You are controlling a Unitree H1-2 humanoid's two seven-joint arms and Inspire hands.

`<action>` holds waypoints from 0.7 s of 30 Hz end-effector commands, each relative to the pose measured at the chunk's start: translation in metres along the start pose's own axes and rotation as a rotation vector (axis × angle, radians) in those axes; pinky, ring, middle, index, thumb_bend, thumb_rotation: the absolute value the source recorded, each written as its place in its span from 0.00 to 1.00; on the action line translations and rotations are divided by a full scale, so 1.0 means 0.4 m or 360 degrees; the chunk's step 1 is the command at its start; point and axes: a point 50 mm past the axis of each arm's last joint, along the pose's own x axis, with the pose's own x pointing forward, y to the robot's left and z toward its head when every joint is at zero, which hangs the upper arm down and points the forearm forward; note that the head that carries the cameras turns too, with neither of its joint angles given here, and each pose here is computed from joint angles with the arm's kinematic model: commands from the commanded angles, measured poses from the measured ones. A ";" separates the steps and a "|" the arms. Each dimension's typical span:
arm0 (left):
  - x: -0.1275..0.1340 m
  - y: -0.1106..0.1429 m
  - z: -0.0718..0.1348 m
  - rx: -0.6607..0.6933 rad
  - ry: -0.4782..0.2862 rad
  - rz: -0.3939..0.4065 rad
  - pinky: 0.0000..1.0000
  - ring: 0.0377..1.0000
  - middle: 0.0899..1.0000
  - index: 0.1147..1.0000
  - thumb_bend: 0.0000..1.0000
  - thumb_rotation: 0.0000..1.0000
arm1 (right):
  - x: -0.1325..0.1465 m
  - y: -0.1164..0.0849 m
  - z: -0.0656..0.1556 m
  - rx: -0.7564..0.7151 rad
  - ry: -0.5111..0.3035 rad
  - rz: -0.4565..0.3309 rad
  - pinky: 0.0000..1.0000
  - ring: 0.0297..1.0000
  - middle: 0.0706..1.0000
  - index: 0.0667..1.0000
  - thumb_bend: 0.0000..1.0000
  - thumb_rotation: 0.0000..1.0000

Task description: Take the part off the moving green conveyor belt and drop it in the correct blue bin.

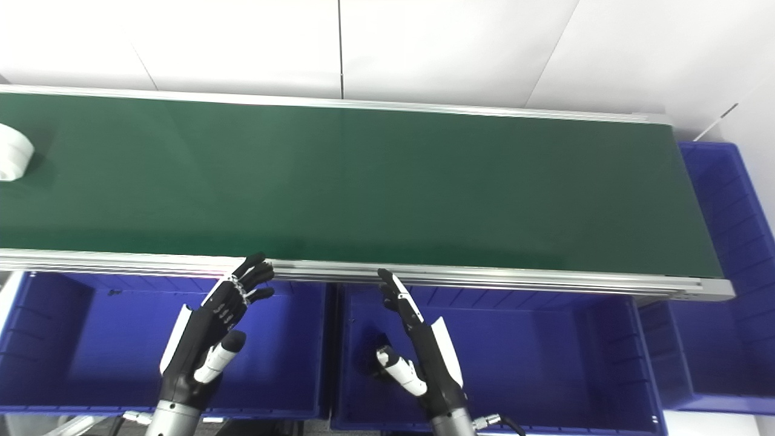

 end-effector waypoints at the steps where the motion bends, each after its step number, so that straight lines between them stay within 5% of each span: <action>1: 0.004 0.001 0.016 0.0012 -0.0050 -0.0012 0.78 0.85 0.84 0.85 0.82 0.81 | 0.008 -0.001 0.022 0.0020 -0.0120 -0.0004 0.88 0.93 0.96 0.94 0.91 1.00; 21: 0.013 -0.003 0.002 0.0033 -0.0049 -0.0035 0.78 0.85 0.84 0.84 0.81 0.80 | 0.014 0.000 0.012 0.0019 -0.0107 -0.0006 0.87 0.91 0.95 0.94 0.90 1.00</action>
